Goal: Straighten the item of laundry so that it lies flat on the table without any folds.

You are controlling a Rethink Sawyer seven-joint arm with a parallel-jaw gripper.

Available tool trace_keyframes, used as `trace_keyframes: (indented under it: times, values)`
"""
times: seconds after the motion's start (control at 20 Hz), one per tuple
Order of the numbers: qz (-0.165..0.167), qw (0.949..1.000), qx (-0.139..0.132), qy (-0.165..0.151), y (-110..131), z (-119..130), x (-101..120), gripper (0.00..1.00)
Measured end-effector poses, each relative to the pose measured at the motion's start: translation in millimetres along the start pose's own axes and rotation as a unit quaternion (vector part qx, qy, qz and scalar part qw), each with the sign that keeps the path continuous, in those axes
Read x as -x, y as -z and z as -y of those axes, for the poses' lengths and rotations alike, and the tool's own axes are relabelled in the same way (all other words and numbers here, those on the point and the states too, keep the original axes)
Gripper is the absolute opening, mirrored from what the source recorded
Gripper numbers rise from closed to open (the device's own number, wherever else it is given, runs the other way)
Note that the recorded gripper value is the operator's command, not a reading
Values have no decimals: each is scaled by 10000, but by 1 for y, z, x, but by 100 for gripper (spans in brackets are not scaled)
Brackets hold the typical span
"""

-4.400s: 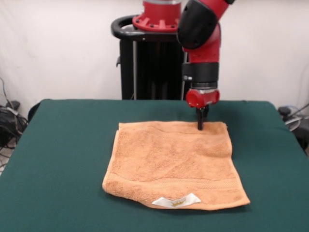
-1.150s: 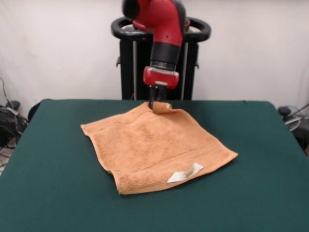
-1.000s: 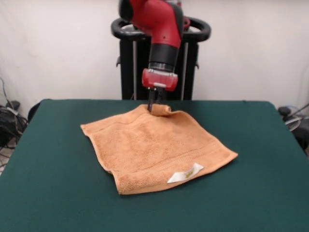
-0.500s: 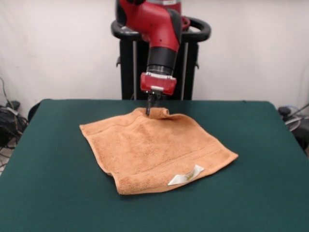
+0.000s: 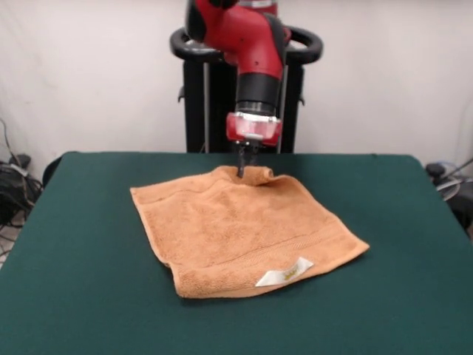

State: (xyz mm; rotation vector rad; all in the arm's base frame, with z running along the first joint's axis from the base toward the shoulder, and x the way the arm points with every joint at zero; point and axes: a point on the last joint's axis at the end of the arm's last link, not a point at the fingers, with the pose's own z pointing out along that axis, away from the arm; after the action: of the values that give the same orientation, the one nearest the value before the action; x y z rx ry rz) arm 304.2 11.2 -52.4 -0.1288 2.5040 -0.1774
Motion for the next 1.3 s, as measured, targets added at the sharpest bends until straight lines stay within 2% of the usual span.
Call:
trace_keyframes:
  times: [0.15,0.2,0.25,0.3,0.35,0.4,0.55,0.6,0.65,0.75,0.85,0.9,1.05,1.3]
  values:
    - [-291,9973,268,622,7,-13,-3,0]
    - [-502,9923,448,1043,12,-20,-6,0]
    - [-603,9890,532,1242,15,-23,-7,0]
    - [-770,9819,711,1576,21,-28,-11,0]
    - [-935,9731,889,1908,27,-34,-14,0]
    - [-1183,9516,1246,2548,39,-42,-20,0]
    - [-1301,9296,1542,3084,48,-47,-22,0]
    - [-1315,9137,1745,3425,54,-51,-22,0]
    - [-1303,9013,1882,3678,56,-53,-21,0]
    - [-1290,8937,1951,3830,58,-53,-20,0]
    - [-1261,8817,2023,4072,59,-52,-16,0]
    - [-1242,8773,2039,4164,59,-51,-14,0]
    - [-1195,8687,2045,4351,58,-48,-9,0]
    - [-1171,8653,1982,4452,59,-45,-4,0]
